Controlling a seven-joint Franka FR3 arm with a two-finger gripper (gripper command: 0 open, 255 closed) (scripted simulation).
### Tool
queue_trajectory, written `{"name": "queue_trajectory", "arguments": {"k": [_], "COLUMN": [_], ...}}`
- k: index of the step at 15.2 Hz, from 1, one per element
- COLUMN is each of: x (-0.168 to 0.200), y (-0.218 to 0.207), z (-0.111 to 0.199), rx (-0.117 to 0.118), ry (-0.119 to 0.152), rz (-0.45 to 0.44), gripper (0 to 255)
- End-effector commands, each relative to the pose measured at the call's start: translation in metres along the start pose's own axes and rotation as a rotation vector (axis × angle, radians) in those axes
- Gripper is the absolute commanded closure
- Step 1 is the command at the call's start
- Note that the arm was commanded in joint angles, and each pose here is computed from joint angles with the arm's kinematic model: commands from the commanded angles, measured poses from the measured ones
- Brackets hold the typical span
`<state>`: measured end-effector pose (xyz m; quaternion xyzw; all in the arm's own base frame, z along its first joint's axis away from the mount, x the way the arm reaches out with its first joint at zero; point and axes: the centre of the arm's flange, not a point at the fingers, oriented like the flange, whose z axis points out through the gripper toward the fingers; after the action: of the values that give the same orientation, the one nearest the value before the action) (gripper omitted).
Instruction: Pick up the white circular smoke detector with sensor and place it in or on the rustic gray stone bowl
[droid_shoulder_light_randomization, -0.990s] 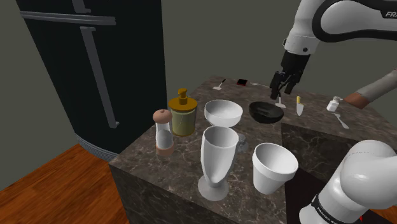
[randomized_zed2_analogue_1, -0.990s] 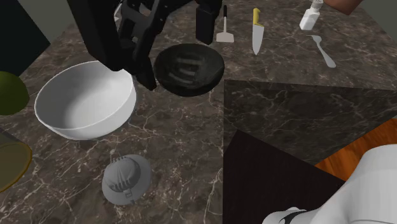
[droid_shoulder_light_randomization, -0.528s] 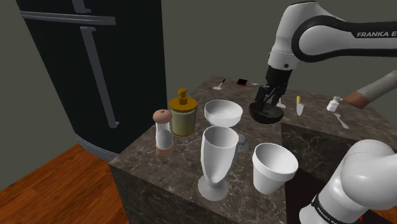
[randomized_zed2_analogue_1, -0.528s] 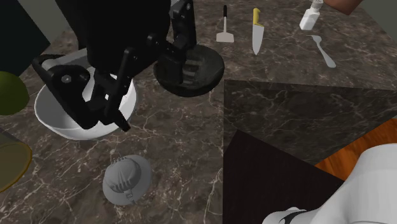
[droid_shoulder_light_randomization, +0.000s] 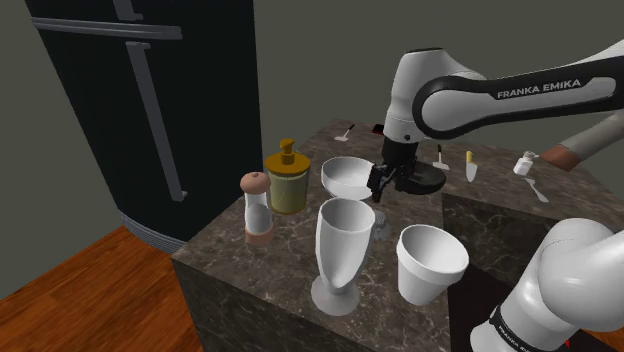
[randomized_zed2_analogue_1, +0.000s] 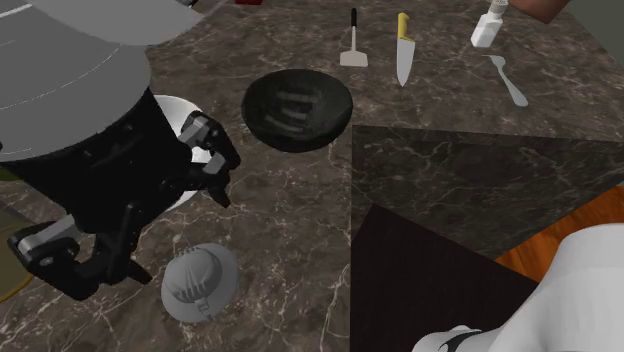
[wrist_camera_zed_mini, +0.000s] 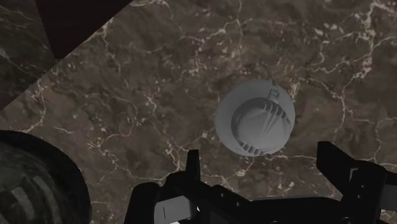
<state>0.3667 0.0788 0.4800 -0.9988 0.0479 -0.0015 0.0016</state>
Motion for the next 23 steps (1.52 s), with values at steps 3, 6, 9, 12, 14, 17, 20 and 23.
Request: {"name": "queue_trajectory", "arguments": {"k": [3,6,9,12,14,17,20,23], "x": [0.010,0.010,0.010,0.010,0.010,0.010,0.010,0.010], "y": [-0.019,-0.019,-0.019,-0.019,-0.019,-0.019,-0.019,-0.019], "z": [0.032,0.048,0.067,0.067,0.067,0.067,0.067,0.067], "rx": [0.005,0.005,0.005,0.005,0.005,0.005,0.005,0.005], "ry": [-0.009,-0.009,-0.009,-0.009,-0.009,-0.009,-0.009,-0.009], "rz": [-0.007,-0.007,-0.007,-0.007,-0.007,-0.007,-0.007,-0.007], "gripper": [0,0,0,0,0,0,255,255]}}
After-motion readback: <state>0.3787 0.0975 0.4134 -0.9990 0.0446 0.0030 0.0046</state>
